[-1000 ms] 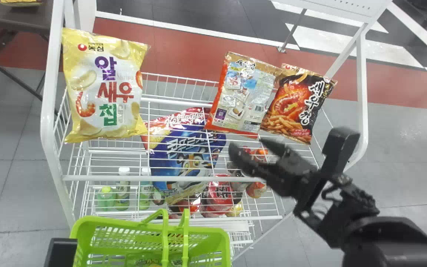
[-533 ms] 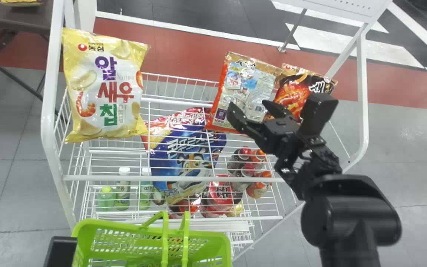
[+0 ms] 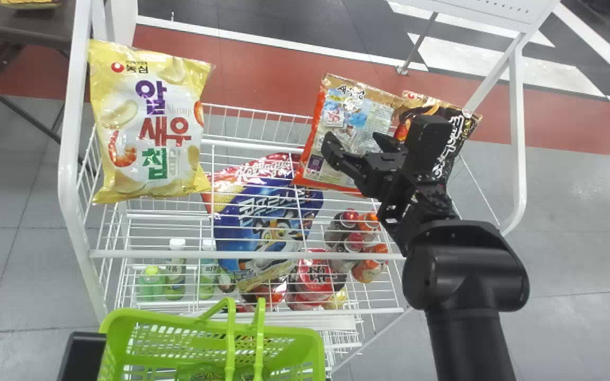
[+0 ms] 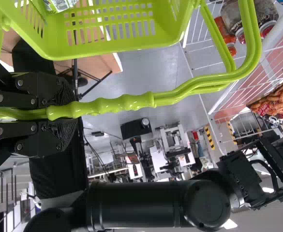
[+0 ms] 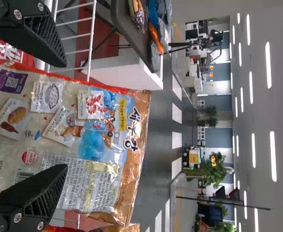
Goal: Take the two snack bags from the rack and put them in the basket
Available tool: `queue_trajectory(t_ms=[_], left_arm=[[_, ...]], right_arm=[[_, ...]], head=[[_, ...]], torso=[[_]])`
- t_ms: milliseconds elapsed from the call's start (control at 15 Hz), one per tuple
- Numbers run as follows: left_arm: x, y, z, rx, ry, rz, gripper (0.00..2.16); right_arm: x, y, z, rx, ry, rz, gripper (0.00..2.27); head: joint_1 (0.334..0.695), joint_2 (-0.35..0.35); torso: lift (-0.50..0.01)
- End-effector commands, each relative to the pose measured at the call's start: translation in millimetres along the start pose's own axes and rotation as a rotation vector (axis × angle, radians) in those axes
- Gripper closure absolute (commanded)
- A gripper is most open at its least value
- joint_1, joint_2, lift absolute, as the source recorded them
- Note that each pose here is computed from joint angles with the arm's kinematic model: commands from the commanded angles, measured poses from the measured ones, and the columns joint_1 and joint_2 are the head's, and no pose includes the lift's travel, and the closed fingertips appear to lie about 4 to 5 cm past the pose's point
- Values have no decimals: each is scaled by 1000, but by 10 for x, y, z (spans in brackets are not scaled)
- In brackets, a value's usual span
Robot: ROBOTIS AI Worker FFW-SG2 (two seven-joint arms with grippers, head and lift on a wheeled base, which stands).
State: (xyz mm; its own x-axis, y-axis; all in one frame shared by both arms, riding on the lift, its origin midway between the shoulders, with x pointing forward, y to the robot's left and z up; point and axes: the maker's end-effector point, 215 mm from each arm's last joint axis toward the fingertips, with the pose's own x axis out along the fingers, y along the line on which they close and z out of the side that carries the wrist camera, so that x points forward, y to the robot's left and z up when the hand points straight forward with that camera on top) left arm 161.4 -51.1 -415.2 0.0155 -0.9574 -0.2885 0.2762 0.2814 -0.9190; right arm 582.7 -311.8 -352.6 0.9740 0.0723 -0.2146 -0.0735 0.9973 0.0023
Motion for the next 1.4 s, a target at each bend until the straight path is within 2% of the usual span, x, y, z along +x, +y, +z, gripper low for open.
queue_trajectory(t_ms=[0,333,400,533,600,667,733,1133,1333], left_arm=[[-9,5,45,-10,-16,-7,1571],[-52,80,77,-24,-37,-9,1571],[-57,85,87,-22,-40,-8,1571],[-59,112,85,-28,-41,-7,1571],[-59,112,85,-28,-41,-7,1571],[-59,112,85,-28,-41,-7,1571],[-59,112,85,-28,-41,-7,1571],[-55,75,18,-33,-38,-11,1571],[-66,53,8,-31,-41,-10,1568]], right_arm=[[151,-55,-35,5,13,-7,63],[403,-8,-125,5,57,10,70],[417,13,-134,2,60,26,144],[403,98,-156,5,63,64,1025],[387,131,-206,7,75,79,1592],[362,141,-284,14,103,85,1943],[346,140,-299,14,105,86,2078],[233,131,-277,20,87,96,2219],[-29,193,-31,0,35,106,2219]], head=[[695,-350],[695,-350],[695,-350],[695,-350],[695,-350],[695,-350],[695,-350],[695,-350],[695,-350]], torso=[[-9],[-9],[-9],[-9],[-9],[-9],[-9],[-9],[-9]])
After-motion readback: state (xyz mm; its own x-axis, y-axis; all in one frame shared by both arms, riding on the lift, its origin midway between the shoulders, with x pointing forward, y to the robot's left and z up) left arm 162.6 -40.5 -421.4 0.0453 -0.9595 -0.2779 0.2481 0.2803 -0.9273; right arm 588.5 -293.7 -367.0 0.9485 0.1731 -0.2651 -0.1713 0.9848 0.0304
